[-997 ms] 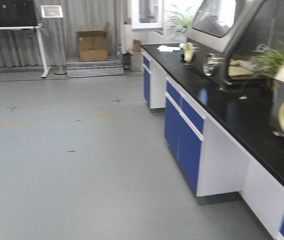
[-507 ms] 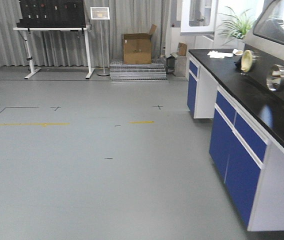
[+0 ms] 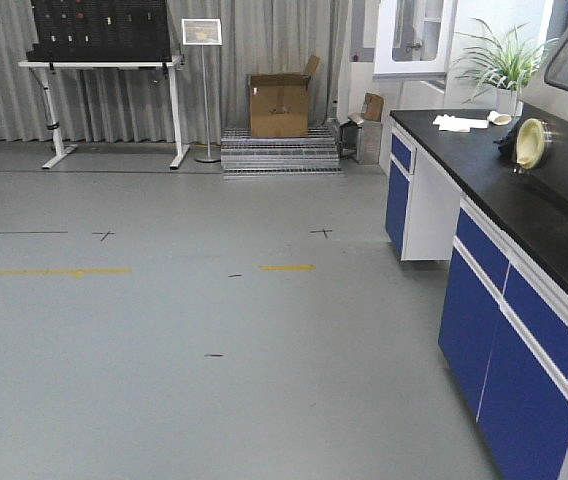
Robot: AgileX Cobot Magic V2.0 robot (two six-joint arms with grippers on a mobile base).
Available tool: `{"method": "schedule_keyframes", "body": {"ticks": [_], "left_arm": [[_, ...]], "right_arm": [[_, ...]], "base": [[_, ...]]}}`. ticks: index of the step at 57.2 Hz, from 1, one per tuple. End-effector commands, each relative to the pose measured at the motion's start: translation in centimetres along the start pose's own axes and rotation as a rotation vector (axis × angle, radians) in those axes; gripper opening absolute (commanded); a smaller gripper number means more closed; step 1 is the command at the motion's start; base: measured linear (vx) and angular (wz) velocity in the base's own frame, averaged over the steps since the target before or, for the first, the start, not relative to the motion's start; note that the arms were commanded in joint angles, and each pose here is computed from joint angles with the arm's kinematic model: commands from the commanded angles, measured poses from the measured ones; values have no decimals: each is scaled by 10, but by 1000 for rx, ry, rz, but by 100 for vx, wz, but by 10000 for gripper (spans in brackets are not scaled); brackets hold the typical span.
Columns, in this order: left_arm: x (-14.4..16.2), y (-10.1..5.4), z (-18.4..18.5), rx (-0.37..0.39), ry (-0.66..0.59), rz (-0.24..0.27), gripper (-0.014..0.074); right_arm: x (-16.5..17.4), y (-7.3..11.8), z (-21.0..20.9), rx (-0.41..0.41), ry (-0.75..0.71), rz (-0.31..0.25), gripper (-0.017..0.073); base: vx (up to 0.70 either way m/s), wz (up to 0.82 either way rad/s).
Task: Sort red and green spoons into left cabinet
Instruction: 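Drive the base away from the bench toward the white cabinet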
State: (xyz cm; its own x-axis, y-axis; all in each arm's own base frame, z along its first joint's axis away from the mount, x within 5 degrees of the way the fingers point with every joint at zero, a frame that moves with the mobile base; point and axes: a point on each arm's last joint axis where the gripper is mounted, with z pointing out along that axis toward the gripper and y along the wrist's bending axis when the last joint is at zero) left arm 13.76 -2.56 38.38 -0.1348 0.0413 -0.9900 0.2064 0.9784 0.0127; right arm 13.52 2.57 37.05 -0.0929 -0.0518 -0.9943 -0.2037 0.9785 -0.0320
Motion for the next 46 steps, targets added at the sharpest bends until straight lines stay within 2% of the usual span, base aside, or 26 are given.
{"method": "schedule_keyframes", "body": {"ticks": [1, 19, 46], "left_arm": [[-16, 0, -4, -7, -102, -17, -1], [-16, 0, -4, -7, -102, -17, -1], [-16, 0, -4, -7, -102, -17, -1]], "right_arm": [[-18, -2, -4, 22, -113, -16, -4], [-18, -2, -4, 22, -112, -16, -4], [-18, -2, -4, 22, -113, -16, -4]], "base": [[47, -7], [47, 0], [50, 18]]}}
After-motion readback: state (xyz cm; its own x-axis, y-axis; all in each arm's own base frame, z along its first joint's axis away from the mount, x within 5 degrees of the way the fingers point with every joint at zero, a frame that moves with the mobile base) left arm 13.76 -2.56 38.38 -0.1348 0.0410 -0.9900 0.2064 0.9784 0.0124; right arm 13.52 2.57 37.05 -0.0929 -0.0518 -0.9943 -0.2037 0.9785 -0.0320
